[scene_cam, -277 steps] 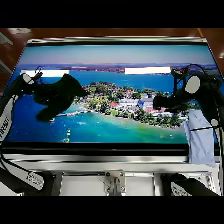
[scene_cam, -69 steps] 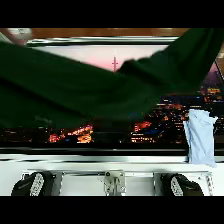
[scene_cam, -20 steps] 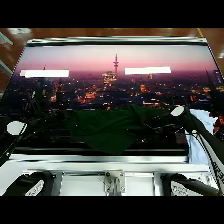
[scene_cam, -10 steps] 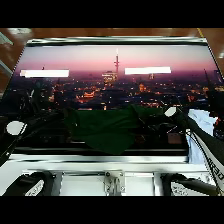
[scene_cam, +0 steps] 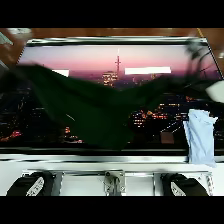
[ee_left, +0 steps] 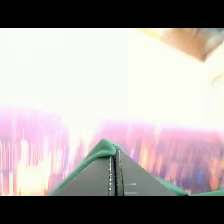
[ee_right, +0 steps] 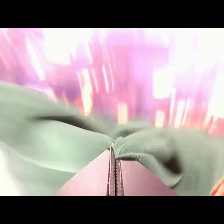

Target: Fold the shirts.

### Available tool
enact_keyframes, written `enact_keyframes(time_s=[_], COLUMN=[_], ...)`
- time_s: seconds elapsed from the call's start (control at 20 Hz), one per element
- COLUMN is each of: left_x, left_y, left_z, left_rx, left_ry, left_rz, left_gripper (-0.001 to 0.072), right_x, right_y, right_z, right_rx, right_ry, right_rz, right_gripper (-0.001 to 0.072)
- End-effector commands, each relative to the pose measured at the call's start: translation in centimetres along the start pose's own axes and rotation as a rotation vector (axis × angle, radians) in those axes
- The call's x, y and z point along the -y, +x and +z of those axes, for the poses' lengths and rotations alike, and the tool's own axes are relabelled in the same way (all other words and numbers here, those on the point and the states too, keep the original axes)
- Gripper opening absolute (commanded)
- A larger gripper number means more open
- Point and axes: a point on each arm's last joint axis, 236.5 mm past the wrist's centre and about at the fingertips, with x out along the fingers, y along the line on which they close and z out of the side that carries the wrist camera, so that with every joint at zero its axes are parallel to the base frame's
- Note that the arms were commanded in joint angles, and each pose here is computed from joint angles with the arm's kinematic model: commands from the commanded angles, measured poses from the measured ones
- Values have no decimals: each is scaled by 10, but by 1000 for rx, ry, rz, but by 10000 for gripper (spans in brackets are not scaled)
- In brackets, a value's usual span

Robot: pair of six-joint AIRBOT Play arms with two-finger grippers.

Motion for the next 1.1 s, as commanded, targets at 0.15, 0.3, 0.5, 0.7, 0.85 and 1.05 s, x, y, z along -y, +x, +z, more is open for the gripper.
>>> enact_keyframes(time_s=[0.15,0.3,0.5,0.7,0.85,1.05], left_x=[168,211,208,139,68,-11], left_y=[-158,-216,-243,-198,-158,-93], left_z=[189,216,226,185,129,49], left_rx=[484,647,728,434,164,-74], left_ry=[362,430,517,518,458,326], left_rz=[-157,-193,-82,140,273,315], left_gripper=[40,40,40,40,40,41], right_x=[-90,-104,-92,-62,-49,8], right_y=[-232,-257,-229,-197,-153,-57], right_z=[135,117,40,-76,-143,-189], right_rx=[599,573,227,-323,-567,-565], right_ry=[-187,-68,74,171,263,297], right_rz=[-22,31,0,-101,-74,-125], right_gripper=[60,61,61,60,60,60])
